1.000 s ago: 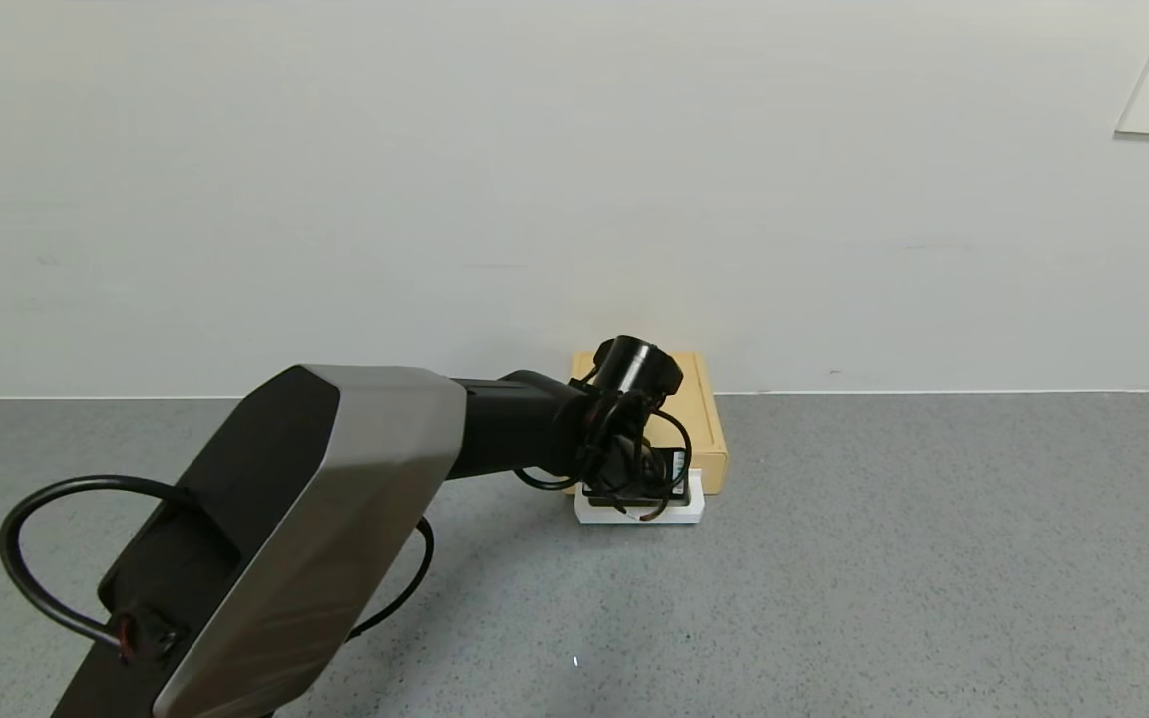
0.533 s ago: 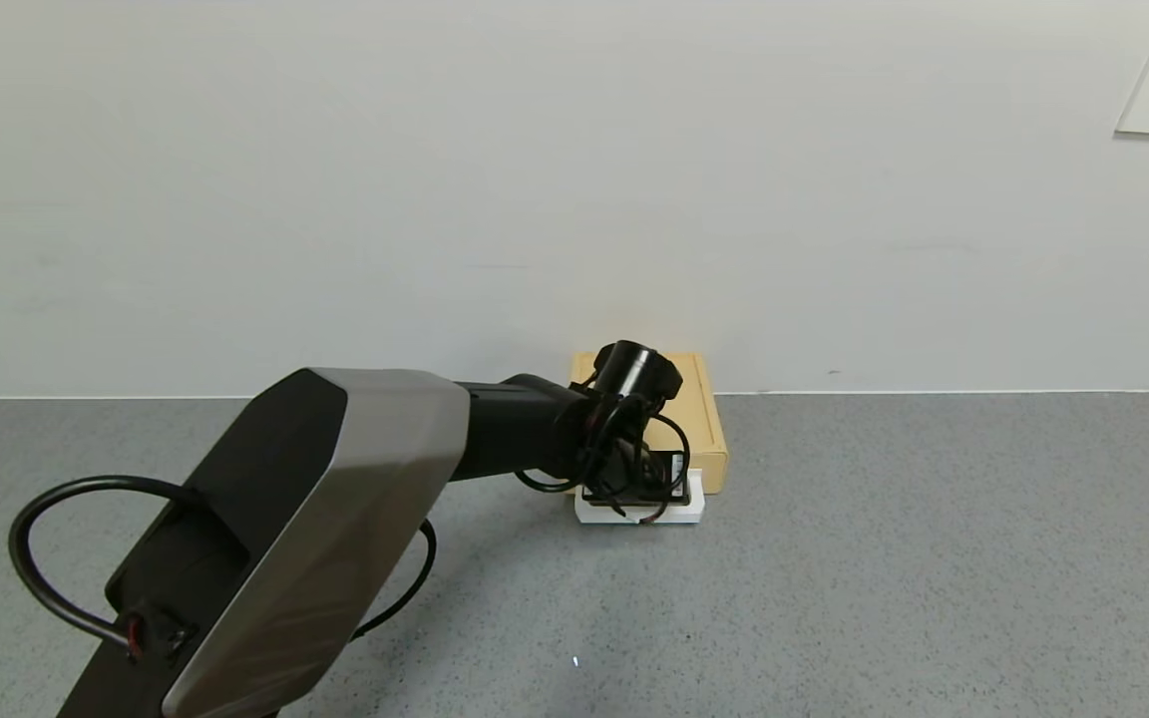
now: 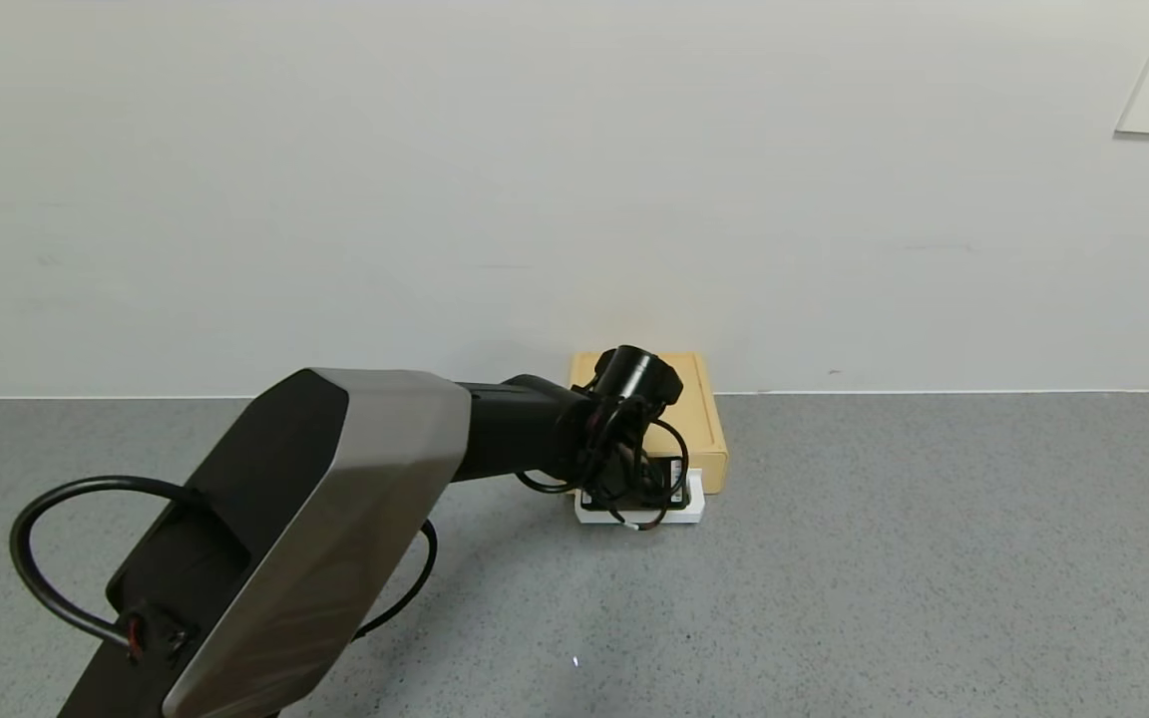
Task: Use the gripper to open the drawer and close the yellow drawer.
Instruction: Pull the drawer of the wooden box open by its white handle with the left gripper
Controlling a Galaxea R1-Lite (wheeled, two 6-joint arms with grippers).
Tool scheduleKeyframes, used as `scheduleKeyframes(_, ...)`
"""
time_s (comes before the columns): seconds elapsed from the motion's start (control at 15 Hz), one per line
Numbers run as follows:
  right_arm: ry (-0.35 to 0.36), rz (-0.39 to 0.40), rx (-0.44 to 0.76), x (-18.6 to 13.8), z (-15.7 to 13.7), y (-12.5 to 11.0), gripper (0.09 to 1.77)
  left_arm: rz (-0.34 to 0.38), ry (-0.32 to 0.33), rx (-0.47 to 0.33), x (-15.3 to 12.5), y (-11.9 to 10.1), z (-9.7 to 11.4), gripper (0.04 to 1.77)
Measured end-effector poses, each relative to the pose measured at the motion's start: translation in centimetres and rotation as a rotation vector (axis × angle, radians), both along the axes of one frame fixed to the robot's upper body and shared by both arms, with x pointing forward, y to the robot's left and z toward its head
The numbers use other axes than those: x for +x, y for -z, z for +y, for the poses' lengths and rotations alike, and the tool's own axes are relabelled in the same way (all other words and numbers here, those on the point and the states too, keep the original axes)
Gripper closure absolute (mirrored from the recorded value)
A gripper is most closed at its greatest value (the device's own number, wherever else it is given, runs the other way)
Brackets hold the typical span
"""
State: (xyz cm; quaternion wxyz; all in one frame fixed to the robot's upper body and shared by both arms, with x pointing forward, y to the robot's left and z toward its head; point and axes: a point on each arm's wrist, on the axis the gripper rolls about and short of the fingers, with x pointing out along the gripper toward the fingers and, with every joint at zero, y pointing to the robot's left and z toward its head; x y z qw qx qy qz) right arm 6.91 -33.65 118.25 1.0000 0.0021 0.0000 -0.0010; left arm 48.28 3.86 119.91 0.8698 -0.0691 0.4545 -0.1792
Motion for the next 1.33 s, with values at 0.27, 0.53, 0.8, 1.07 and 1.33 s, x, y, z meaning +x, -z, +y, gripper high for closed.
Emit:
scheduleKeyframes(0.27, -0.001, 0.000, 0.000, 0.0, 0.0, 0.0, 0.15, 0.051, -0.009, 0.014, -0.6, 0.3, -0.2, 1.70)
scheduleKeyframes(0.53, 0.000, 0.000, 0.000, 0.0, 0.0, 0.0, 0.15, 0.072, -0.012, 0.020, -1.0, 0.3, -0.3, 1.70)
scheduleKeyframes(0.8, 0.000, 0.000, 0.000, 0.0, 0.0, 0.0, 0.15, 0.126, -0.041, 0.024, -1.9, 0.4, -0.5, 1.70)
scheduleKeyframes(1.07, 0.000, 0.000, 0.000, 0.0, 0.0, 0.0, 0.15, 0.154, -0.064, 0.016, -2.5, 0.5, -1.0, 1.70)
scheduleKeyframes(1.33, 0.000, 0.000, 0.000, 0.0, 0.0, 0.0, 0.15, 0.223, -0.079, 0.047, -3.9, 0.6, -1.4, 1.70)
